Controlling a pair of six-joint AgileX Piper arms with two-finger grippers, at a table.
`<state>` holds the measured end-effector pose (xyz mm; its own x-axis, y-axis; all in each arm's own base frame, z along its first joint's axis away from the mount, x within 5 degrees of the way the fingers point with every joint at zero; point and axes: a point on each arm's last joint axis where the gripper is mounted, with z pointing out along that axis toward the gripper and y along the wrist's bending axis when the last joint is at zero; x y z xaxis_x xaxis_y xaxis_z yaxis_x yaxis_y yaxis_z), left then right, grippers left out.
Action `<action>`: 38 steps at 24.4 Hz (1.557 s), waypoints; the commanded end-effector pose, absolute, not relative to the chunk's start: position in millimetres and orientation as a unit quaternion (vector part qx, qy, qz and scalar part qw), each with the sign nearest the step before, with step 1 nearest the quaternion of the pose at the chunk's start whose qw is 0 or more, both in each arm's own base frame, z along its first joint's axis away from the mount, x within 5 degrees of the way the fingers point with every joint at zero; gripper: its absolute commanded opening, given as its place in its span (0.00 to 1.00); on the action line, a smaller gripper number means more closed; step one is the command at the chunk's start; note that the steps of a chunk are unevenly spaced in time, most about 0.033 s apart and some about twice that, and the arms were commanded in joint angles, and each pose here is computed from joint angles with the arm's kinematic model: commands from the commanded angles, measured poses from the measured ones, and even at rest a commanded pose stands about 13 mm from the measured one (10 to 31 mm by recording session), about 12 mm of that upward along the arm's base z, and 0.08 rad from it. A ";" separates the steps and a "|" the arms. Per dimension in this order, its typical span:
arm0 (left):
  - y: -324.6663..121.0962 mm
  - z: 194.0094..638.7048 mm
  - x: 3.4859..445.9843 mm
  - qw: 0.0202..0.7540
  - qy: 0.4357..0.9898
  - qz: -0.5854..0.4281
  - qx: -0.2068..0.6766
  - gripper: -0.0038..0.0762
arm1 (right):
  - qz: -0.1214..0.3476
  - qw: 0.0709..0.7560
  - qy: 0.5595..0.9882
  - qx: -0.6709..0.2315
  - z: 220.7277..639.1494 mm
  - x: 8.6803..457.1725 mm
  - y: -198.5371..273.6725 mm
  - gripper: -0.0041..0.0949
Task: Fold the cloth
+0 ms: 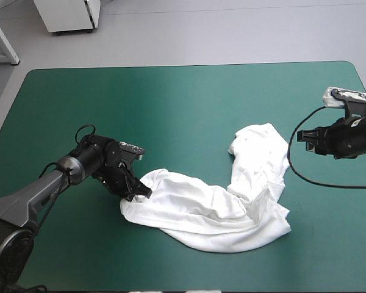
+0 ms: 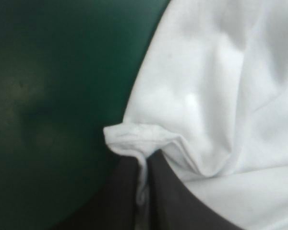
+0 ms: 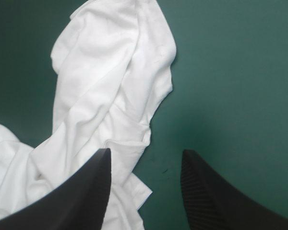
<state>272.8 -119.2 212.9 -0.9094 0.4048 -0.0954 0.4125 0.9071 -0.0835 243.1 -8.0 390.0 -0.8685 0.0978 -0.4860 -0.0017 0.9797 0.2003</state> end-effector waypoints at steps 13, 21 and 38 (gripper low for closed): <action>-122.1 217.4 279.3 0.080 0.974 -0.060 0.201 0.02 | 0.004 0.222 0.975 -0.018 338.5 346.5 12.8 0.52; -122.1 217.4 279.3 0.080 0.974 -0.060 0.201 0.02 | 0.020 0.164 0.986 -0.016 277.3 383.0 17.1 0.52; -122.4 217.6 280.0 0.084 0.974 -0.060 0.201 0.02 | 0.028 0.081 0.996 -0.030 222.2 397.2 34.5 0.27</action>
<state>272.9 -119.8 212.7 -0.9112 0.4004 -0.0971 0.4087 0.9083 -0.0891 398.8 22.2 214.5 -0.9863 -0.0338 -0.1614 -0.0390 0.9988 0.0289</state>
